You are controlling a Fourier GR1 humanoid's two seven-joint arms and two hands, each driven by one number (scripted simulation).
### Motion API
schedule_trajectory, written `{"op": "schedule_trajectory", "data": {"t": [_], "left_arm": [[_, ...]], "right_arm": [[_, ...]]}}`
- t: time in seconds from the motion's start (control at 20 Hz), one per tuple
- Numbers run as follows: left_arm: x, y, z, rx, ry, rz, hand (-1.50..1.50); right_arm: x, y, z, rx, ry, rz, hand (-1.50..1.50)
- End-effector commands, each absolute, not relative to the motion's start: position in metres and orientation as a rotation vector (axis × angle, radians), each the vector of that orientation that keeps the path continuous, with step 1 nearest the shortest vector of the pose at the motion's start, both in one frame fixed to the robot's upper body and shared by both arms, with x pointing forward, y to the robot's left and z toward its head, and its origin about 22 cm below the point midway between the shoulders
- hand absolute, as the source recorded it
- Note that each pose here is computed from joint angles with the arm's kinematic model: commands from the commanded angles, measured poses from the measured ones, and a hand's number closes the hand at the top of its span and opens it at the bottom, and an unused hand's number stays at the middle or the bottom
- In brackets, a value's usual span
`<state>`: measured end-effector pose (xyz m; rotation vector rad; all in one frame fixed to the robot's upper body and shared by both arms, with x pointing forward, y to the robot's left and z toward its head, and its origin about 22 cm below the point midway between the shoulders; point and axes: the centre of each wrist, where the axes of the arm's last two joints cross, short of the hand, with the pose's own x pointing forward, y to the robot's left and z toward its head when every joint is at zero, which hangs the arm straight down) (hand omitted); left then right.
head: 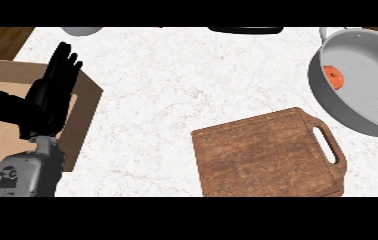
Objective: Pick the squash from the cutting board and place it in the pot
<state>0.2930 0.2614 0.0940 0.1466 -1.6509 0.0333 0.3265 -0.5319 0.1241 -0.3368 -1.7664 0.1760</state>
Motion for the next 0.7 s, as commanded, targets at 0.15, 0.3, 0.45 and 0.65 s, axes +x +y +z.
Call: {"op": "schedule_trajectory", "data": {"t": [0.15,0.3,0.45,0.65], "left_arm": [[0.294,0.265,0.096,0.144,-1.648,0.041,0.00],[0.291,0.268,0.086,0.135,-1.656,0.042,0.00],[0.292,0.257,0.096,0.136,-1.662,0.037,0.00],[0.291,0.261,0.094,0.142,-1.662,0.024,0.00]], "right_arm": [[0.291,-0.567,0.140,-0.253,-1.793,0.173,-1.50],[0.286,-0.571,0.142,-0.254,-1.800,0.188,-1.50],[0.282,-0.575,0.145,-0.257,-1.793,0.207,-1.50],[0.278,-0.575,0.136,-0.265,-1.775,0.199,-1.50]]}}
